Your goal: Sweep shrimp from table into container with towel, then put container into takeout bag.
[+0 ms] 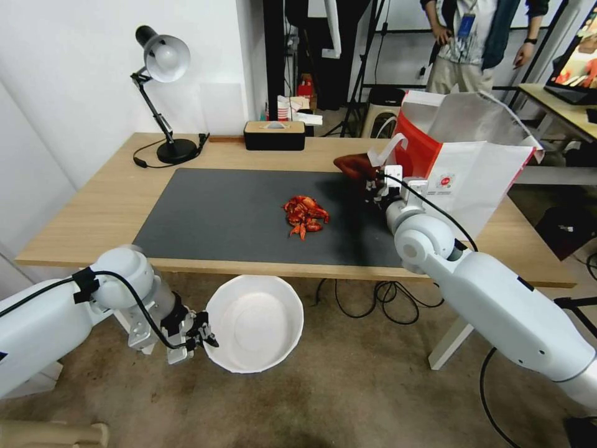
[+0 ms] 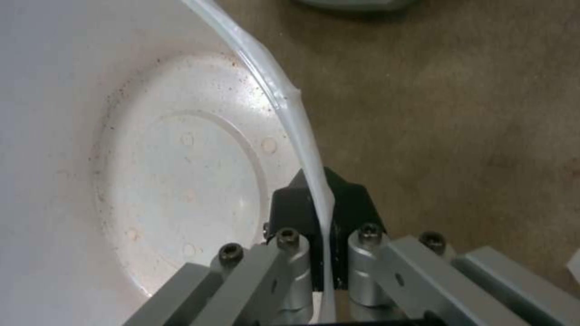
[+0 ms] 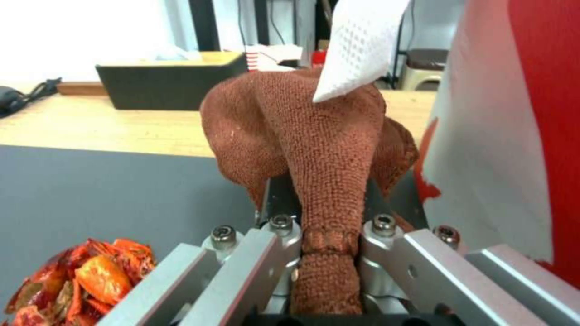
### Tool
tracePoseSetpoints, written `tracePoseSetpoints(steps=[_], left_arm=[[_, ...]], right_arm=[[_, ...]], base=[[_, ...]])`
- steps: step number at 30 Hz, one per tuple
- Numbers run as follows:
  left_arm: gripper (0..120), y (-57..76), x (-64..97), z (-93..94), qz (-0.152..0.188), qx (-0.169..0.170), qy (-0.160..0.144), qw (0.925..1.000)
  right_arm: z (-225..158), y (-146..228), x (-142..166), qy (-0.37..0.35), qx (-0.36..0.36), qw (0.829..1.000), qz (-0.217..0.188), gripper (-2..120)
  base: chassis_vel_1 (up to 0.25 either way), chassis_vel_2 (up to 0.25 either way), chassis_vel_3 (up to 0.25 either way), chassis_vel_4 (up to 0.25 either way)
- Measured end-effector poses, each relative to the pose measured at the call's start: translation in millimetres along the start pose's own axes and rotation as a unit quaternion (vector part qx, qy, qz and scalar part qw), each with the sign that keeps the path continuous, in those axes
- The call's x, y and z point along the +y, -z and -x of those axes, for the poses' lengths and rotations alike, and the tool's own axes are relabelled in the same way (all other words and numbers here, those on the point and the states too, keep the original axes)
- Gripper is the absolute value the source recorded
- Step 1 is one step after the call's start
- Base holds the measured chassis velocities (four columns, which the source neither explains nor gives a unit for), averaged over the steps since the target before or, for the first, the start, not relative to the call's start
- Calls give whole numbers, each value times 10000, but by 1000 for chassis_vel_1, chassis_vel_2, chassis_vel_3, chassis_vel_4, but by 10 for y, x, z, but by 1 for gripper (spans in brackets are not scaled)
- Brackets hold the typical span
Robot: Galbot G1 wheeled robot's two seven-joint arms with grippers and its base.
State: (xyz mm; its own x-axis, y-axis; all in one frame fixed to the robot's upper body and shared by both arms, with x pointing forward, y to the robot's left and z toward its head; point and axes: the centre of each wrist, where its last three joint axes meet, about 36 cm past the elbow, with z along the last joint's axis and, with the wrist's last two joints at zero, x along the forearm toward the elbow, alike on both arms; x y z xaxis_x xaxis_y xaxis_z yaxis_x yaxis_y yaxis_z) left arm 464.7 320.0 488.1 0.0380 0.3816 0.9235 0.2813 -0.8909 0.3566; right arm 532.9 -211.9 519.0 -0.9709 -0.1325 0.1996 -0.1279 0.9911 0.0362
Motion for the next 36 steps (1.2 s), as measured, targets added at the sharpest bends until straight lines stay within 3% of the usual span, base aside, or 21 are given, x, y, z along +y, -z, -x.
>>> tracePoseSetpoints(steps=[17,25,36], left_arm=[[0,-109,119,235,-9,-85,437,9990],[0,-79,154,277,34,-105,537,9985],[0,-91,229,312,157,-57,549,9983]], right_arm=[[381,-15,-187,947,-339,9948,-175,4],[581,-215,-269,1407,-31,9892,-421,4],[774,-462,-250,1459,287,9881,-385,4]], base=[[0,0,0,0],[0,0,0,0],[0,0,0,0]])
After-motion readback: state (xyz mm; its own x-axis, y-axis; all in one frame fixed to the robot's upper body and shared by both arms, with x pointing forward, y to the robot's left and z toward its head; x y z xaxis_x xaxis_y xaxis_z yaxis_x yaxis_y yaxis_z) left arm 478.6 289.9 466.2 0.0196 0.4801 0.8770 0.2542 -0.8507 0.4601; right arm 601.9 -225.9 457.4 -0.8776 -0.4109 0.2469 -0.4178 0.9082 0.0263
